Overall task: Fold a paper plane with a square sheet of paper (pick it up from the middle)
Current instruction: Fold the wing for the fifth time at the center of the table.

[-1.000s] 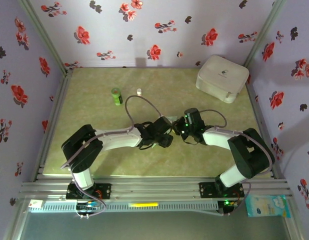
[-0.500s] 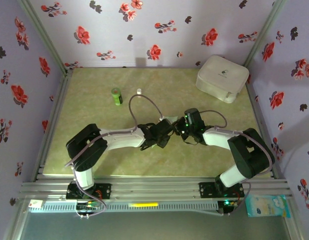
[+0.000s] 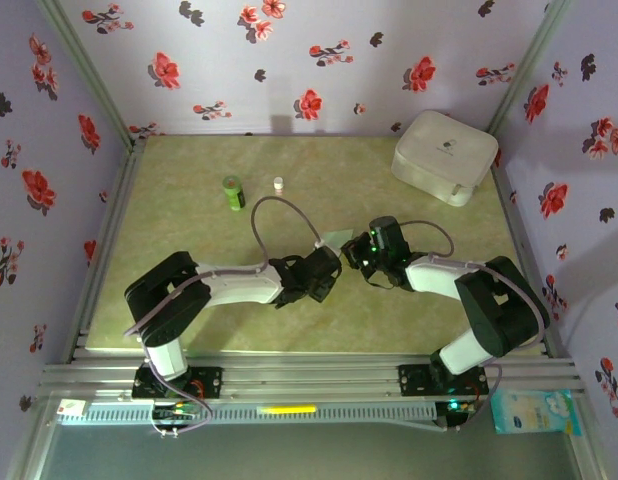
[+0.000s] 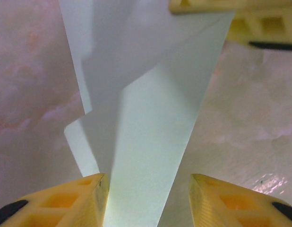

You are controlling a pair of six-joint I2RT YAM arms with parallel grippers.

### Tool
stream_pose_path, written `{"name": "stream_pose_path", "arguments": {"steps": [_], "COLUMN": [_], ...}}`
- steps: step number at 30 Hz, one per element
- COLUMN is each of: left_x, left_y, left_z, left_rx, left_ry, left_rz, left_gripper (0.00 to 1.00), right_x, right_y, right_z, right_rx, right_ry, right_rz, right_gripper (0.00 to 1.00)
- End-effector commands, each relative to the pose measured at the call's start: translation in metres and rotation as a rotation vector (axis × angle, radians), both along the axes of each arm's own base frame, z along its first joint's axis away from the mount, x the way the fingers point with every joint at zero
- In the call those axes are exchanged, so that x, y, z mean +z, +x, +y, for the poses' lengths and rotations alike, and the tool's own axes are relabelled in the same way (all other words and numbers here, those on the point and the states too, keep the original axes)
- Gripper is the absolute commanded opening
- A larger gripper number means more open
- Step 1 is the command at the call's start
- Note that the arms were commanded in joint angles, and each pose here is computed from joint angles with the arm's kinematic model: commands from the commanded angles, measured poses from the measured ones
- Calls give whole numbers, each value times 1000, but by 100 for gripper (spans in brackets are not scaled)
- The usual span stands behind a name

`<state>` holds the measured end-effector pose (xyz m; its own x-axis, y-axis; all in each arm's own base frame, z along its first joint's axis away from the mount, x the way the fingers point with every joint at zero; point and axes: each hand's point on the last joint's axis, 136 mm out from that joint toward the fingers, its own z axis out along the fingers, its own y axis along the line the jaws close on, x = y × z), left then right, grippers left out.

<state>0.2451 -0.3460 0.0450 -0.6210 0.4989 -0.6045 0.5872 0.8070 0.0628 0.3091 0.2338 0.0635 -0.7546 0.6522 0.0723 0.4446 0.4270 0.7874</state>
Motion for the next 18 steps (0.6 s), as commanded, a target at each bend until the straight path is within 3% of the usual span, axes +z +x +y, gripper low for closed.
{"name": "stream_pose_path", "arguments": {"steps": [1, 9, 18], "left_x": [17, 6, 5], "left_y": [7, 7, 9], "left_z": [-5, -1, 2], "left_rx": [-19, -24, -20], "left_ry": [-23, 21, 41], "left_rz": [-75, -74, -86], "left_gripper": [46, 39, 25], "right_x": [3, 2, 2], "right_y": [0, -1, -2], "right_z": [-1, 0, -1], "right_rx": [-18, -14, -14], "right_ry": [26, 33, 35], "right_rz": [0, 7, 9], "right_gripper": [2, 2, 3]}}
